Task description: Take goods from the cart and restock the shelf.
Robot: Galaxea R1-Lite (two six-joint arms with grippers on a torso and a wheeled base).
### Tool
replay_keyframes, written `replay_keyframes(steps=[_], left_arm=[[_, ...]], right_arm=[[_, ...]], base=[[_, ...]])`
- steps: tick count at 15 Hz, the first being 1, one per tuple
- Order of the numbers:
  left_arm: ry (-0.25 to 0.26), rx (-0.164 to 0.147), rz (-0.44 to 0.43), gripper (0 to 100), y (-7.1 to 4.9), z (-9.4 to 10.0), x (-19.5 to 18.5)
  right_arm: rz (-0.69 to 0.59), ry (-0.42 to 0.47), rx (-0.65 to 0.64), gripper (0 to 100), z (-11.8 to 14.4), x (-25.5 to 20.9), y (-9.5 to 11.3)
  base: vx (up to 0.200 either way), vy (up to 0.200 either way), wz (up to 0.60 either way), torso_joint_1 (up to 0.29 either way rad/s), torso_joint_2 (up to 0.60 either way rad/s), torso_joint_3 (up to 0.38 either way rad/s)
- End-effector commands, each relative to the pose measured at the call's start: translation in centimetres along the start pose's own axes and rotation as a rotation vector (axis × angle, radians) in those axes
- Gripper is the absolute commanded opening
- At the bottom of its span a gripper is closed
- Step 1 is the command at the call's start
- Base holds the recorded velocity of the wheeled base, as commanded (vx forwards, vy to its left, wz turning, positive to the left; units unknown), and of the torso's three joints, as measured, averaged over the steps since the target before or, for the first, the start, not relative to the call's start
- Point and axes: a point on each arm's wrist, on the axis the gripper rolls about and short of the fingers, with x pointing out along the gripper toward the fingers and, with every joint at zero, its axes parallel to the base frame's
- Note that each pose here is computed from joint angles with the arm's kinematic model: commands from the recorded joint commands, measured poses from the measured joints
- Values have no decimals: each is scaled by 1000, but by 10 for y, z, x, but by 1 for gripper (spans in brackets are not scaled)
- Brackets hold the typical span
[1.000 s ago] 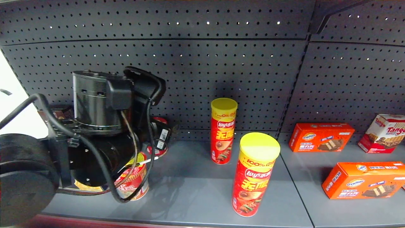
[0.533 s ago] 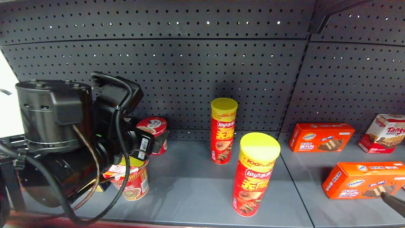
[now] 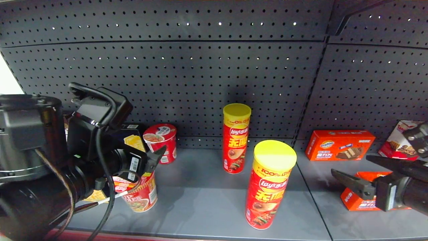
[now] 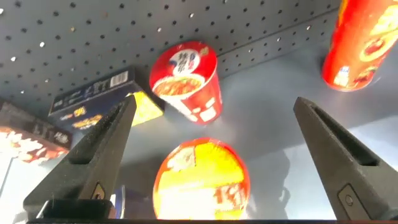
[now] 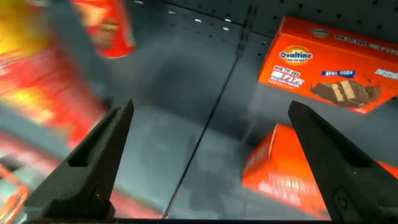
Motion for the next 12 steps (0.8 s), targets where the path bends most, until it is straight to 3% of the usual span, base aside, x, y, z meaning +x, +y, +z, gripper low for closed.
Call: replay_keyframes(steps=[1, 5, 12], left_arm=[[0, -4, 3, 100, 2, -5, -5], [17, -5, 29, 100, 7, -9, -1], [0, -23, 59, 100, 13, 0, 4]], right_arm=[[-5, 130, -22, 100, -19, 32, 6], [31, 176, -55, 100, -28, 38, 20], [6, 222, -90, 100, -39, 40, 38]], base=[[0, 0, 0, 0, 0, 0], [0, 0, 0, 0, 0, 0], [0, 0, 0, 0, 0, 0]])
